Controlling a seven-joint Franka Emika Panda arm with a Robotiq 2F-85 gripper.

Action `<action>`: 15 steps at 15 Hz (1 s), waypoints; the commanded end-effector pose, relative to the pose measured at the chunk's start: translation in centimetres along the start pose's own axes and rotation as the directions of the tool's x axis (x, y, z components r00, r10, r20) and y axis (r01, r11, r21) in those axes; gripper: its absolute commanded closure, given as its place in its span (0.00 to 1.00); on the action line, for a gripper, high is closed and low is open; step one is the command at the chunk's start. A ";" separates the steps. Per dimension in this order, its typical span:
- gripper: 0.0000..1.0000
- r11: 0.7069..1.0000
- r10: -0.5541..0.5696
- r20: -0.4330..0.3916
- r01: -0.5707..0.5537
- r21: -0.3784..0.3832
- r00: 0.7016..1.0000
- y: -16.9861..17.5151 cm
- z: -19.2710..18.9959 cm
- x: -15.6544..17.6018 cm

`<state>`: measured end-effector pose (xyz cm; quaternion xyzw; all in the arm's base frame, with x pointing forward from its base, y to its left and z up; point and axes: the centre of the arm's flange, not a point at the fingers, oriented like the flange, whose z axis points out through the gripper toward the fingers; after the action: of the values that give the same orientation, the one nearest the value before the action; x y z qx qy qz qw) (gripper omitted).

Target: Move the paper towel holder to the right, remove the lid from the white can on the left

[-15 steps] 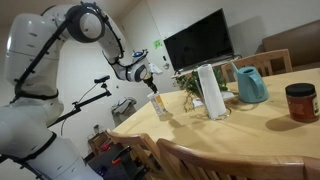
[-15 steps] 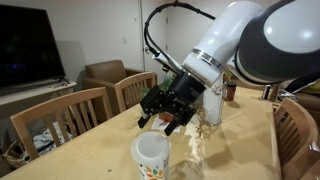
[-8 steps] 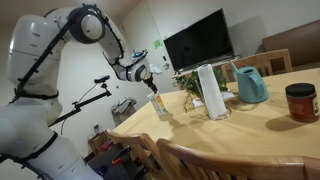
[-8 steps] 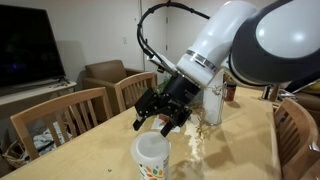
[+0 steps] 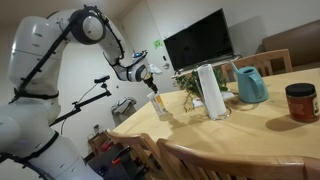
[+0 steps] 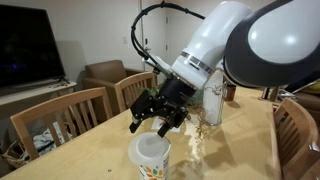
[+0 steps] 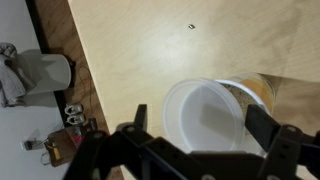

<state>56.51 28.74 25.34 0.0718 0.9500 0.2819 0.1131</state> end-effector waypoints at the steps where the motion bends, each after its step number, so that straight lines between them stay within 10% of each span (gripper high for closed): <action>1: 0.00 0.999 -0.004 0.002 0.004 0.034 1.000 1.3 -0.4 -0.3; 15: 0.00 0.998 -0.043 0.017 0.042 0.036 0.999 3.0 -0.7 0.2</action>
<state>56.44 31.05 26.29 0.0498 0.9518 0.2753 0.1257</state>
